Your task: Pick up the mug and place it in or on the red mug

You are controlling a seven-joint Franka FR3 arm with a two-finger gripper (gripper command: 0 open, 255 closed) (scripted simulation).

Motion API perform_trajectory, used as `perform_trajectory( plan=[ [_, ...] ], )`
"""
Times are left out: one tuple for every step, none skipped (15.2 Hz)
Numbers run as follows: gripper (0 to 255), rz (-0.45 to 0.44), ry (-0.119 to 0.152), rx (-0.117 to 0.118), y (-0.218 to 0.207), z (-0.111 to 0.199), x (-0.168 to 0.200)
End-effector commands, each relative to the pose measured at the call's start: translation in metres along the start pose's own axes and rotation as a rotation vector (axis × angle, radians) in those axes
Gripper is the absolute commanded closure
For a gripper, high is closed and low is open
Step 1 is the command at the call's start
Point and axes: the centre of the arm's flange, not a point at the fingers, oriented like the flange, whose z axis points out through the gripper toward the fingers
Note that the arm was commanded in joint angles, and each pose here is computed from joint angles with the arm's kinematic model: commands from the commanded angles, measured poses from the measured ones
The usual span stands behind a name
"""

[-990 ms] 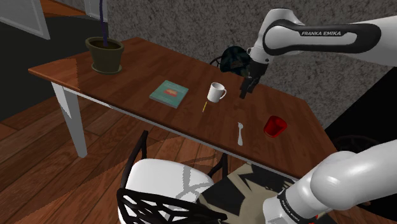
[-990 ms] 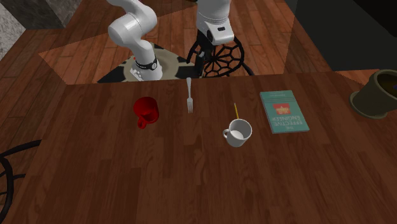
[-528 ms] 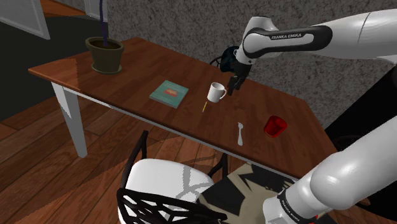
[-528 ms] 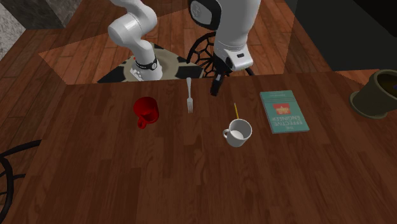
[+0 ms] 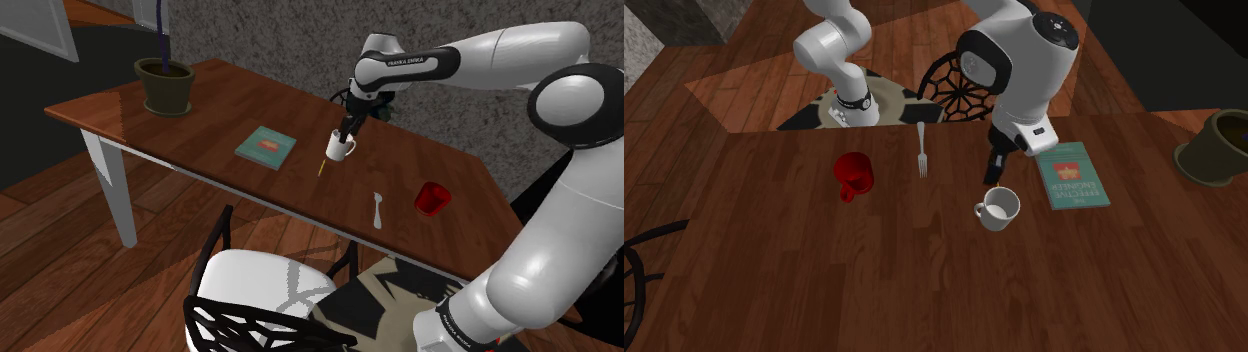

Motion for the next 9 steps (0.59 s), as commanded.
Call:
perform_trajectory(
  plan=[
    [0, -0.009, 0.006, -0.005, 0.01, 0.012, 0.022],
    [0, -0.013, 0.009, -0.007, 0.015, 0.016, 0.033],
    [0, -0.017, 0.012, -0.01, 0.02, 0.021, 0.043],
    [0, -0.019, 0.013, -0.011, 0.022, 0.022, 0.046],
    [0, -0.019, 0.013, -0.011, 0.022, 0.028, 0.047],
    [0, -0.019, 0.013, -0.011, 0.022, 0.033, 0.047],
    [0, -0.019, 0.013, -0.011, 0.022, 0.038, 0.047],
    [0, -0.019, 0.013, -0.011, 0.022, 0.043, 0.047],
    [0, -0.019, 0.013, -0.011, 0.022, 0.049, 0.047]
  ],
)
